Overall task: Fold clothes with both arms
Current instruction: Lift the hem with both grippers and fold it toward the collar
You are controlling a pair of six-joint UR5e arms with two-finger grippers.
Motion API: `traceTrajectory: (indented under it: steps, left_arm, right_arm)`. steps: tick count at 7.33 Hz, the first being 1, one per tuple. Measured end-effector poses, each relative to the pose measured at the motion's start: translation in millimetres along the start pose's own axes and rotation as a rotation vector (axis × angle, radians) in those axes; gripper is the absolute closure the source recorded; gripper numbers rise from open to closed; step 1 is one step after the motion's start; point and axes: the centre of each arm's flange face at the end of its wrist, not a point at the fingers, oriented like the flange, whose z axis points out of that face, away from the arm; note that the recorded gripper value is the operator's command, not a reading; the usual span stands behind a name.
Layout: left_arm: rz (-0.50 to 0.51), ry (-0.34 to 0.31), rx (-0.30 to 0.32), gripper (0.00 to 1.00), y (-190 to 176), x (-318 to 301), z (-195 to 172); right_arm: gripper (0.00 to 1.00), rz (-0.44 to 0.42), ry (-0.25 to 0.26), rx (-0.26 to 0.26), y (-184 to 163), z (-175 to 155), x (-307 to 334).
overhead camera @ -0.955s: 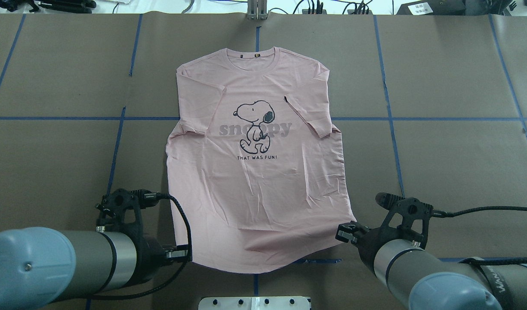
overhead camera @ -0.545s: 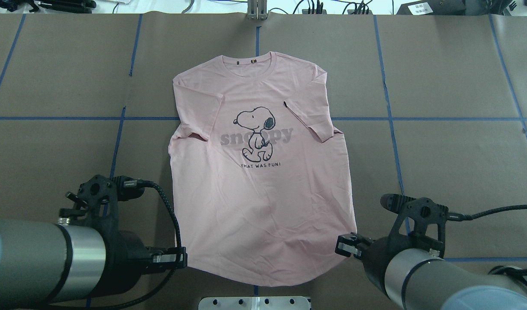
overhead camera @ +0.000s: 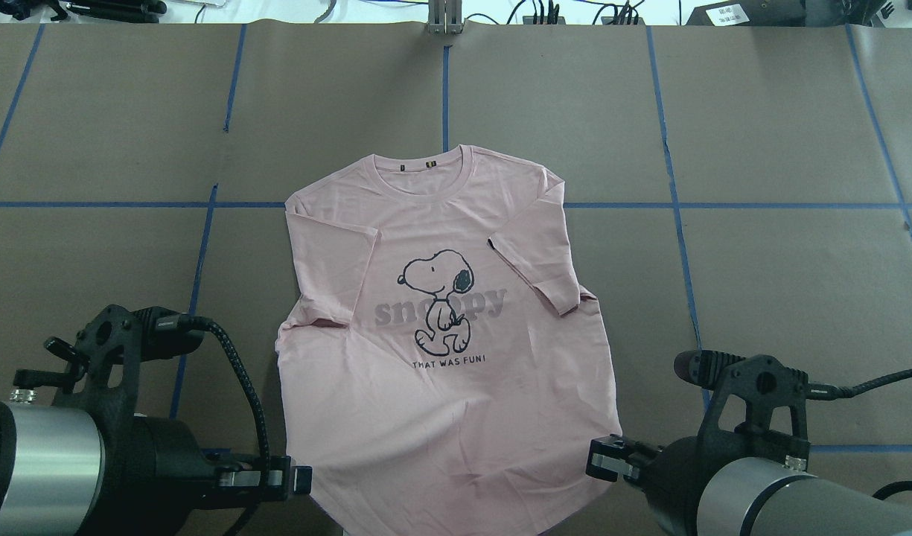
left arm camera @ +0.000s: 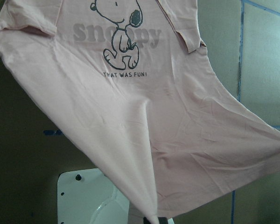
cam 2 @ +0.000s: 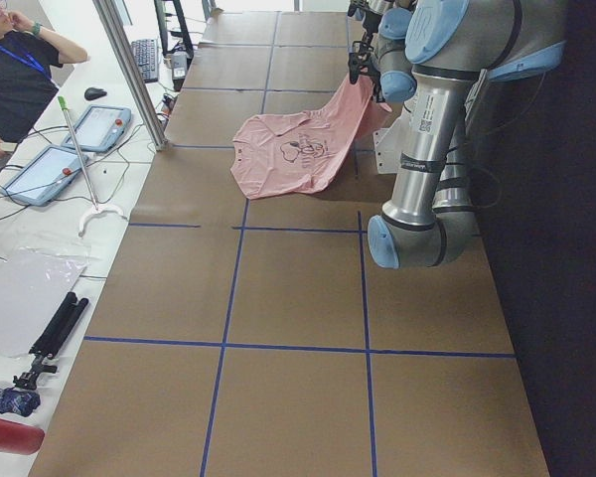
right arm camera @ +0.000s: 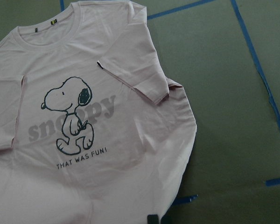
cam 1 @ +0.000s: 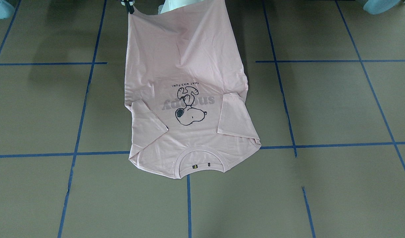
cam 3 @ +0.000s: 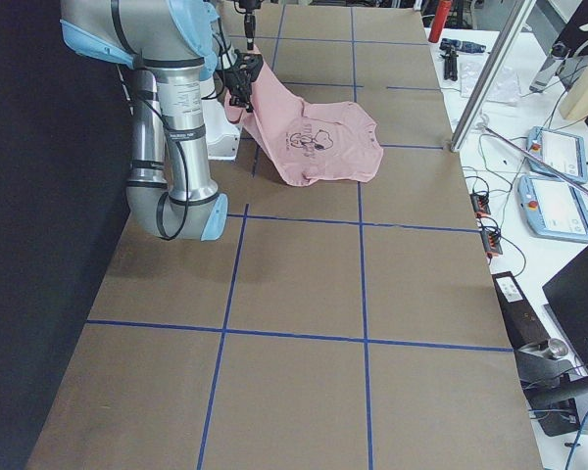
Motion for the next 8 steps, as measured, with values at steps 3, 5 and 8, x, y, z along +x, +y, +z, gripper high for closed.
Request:
traceTrajectory:
  steps: [3,5,8]
  left_arm:
    - [0.003,-0.119,0.173,1.0,-81,-6,39]
    - [0.003,-0.19,0.259,1.0,-138,-18,46]
    - [0.023,-0.279,0.359,1.0,-235,-58,76]
  right_arm:
    - [1.0,0.049,0.056,0.163,-79,45,-32]
    - [1.0,0.083,0.066,0.239,-132,74,-49]
    - [1.0,0.098,0.098,0.306,-212,147,-63]
